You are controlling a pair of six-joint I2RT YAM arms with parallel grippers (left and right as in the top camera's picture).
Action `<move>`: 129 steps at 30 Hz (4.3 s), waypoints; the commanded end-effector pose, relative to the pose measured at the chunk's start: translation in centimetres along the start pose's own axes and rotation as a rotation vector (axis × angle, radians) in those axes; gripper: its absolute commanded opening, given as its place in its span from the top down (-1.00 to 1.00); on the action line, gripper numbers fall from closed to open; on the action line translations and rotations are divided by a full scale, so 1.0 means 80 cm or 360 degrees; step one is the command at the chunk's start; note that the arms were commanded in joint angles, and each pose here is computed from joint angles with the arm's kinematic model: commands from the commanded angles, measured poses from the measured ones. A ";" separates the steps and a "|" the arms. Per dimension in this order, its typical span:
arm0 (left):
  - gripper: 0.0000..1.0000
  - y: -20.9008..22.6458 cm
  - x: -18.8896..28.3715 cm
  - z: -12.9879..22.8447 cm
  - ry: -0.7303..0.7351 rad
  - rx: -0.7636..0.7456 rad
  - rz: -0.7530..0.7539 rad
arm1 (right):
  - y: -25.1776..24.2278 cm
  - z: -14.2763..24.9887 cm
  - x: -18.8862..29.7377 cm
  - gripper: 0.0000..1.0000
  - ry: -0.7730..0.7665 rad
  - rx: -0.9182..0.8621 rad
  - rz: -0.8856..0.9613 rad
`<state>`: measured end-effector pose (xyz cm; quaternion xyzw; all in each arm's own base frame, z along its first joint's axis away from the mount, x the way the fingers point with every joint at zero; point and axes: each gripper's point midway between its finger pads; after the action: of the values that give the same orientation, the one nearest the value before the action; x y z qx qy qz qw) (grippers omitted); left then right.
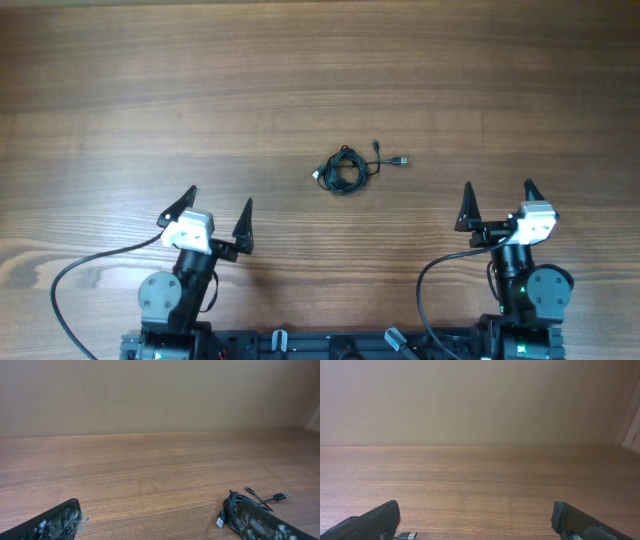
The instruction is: Untangle cables
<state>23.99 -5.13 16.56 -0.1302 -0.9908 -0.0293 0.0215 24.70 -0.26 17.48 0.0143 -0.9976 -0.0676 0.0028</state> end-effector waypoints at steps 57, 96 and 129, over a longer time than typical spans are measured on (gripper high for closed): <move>-1.00 -0.079 -0.086 -0.171 0.0651 0.0264 0.0627 | -0.001 0.001 0.000 -0.99 0.0001 0.0018 0.0011; 0.18 -0.225 -0.244 0.161 0.1356 -0.0276 0.0799 | -0.001 0.001 0.000 -1.00 0.0001 0.0019 0.0011; 0.92 -0.157 -0.203 -0.011 0.1135 0.0336 0.0996 | 0.033 -0.014 -0.003 -0.99 0.0156 -0.1289 -0.0182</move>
<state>37.76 -20.31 15.05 -0.3406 -0.8519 0.0508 0.3946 24.70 1.89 17.41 0.0634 -0.8613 -0.5022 0.0452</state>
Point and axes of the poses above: each gripper's point midway between its finger pads, its own x axis back along the fingers, its own y axis along the line the jaws close on, z = x × y, and after that the axes turned 7 degrees about -x, right-handed
